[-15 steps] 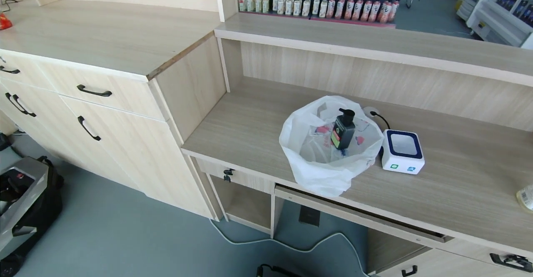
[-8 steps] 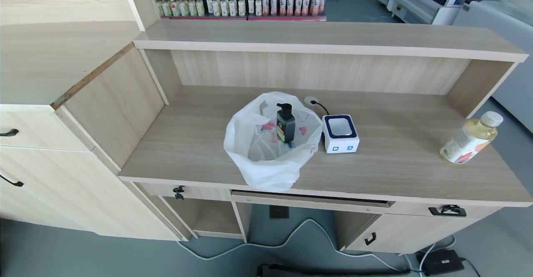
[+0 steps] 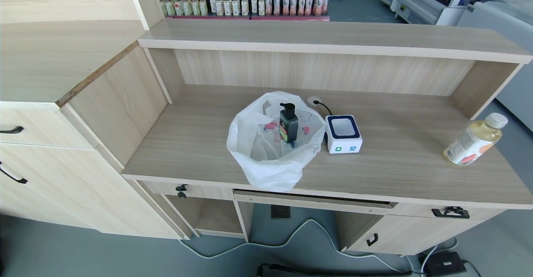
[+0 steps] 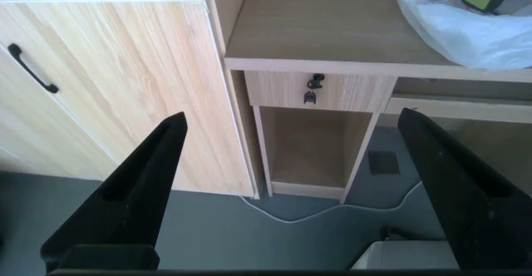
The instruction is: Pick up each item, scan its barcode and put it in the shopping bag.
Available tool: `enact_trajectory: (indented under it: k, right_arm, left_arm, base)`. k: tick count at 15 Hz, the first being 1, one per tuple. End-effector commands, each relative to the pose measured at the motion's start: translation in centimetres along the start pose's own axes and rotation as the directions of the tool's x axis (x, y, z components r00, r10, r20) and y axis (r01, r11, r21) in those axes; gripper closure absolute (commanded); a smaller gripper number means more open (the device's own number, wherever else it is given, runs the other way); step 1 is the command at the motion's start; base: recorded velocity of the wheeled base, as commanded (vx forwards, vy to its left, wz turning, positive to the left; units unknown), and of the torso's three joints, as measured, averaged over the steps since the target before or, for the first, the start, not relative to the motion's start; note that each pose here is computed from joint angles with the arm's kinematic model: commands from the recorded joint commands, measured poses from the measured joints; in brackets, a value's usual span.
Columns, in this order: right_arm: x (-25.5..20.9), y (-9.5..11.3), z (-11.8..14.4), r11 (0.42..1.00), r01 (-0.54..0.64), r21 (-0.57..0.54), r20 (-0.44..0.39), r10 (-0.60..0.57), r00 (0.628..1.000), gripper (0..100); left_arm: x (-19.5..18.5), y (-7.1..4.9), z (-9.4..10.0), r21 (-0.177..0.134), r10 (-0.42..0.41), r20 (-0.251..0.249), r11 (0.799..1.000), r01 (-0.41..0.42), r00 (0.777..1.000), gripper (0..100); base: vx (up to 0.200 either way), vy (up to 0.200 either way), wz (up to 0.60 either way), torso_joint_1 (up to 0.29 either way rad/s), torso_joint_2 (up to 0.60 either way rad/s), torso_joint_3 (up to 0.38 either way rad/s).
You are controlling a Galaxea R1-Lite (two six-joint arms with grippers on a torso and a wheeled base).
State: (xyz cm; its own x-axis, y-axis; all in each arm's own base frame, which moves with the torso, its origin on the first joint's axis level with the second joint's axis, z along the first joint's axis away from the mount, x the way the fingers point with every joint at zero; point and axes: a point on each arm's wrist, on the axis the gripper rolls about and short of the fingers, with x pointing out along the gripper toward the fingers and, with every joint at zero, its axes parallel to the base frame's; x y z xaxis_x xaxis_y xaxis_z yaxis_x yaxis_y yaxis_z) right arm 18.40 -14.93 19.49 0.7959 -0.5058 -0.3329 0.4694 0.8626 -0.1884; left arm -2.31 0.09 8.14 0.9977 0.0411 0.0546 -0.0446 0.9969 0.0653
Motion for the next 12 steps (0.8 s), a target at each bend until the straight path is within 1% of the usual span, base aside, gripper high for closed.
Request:
enact_trajectory:
  k: [1,2,4,6,8,10,12]
  right_arm:
    - [2.2,-0.1,-1.2,1.0,-0.018,0.004,-0.031,0.018,0.999,0]
    - [2.8,-0.3,-1.4,1.0,-0.013,0.002,-0.017,0.013,1.0,0]
    - [4.2,-0.6,-1.8,1.0,-0.024,0.007,-0.016,0.024,1.0,0]
    - [5.3,-0.5,-2.5,0.997,-0.078,0.007,-0.011,0.078,0.997,0]
    - [6.4,-0.4,-3.0,0.995,-0.103,0.008,-0.004,0.103,0.995,0]
    - [7.8,-0.6,-3.3,0.994,-0.108,-0.001,0.027,0.108,0.994,0]
    - [8.9,-0.7,-3.3,0.994,-0.107,-0.022,0.034,0.108,0.994,0]
  left_arm:
    - [0.0,0.0,0.0,0.0,0.002,0.0,1.0,-0.002,1.0,0]
    - [0.0,0.0,0.0,0.0,0.0,0.001,1.0,0.0,1.0,0]
    - [0.0,0.0,0.0,-0.002,0.0,-0.001,1.0,0.0,1.0,0]
    - [0.0,0.0,0.0,-0.002,0.0,0.001,1.0,0.0,1.0,0]
    - [0.0,0.0,0.0,-0.002,0.0,0.001,1.0,0.0,1.0,0]
    - [0.0,0.0,0.0,-0.002,0.0,0.001,1.0,0.0,1.0,0]
    - [0.0,0.0,0.0,-0.002,0.0,0.001,1.0,0.0,1.0,0]
  base:
    - [0.0,0.0,0.0,0.0,0.0,0.0]
    - [0.0,0.0,0.0,0.0,0.0,0.0]
    - [0.0,0.0,0.0,0.0,0.0,0.0]
    - [0.0,0.0,0.0,0.0,0.0,0.0]
    - [0.0,0.0,0.0,0.0,0.0,0.0]
    - [0.0,0.0,0.0,0.0,0.0,0.0]
    - [0.0,0.0,0.0,0.0,0.0,0.0]
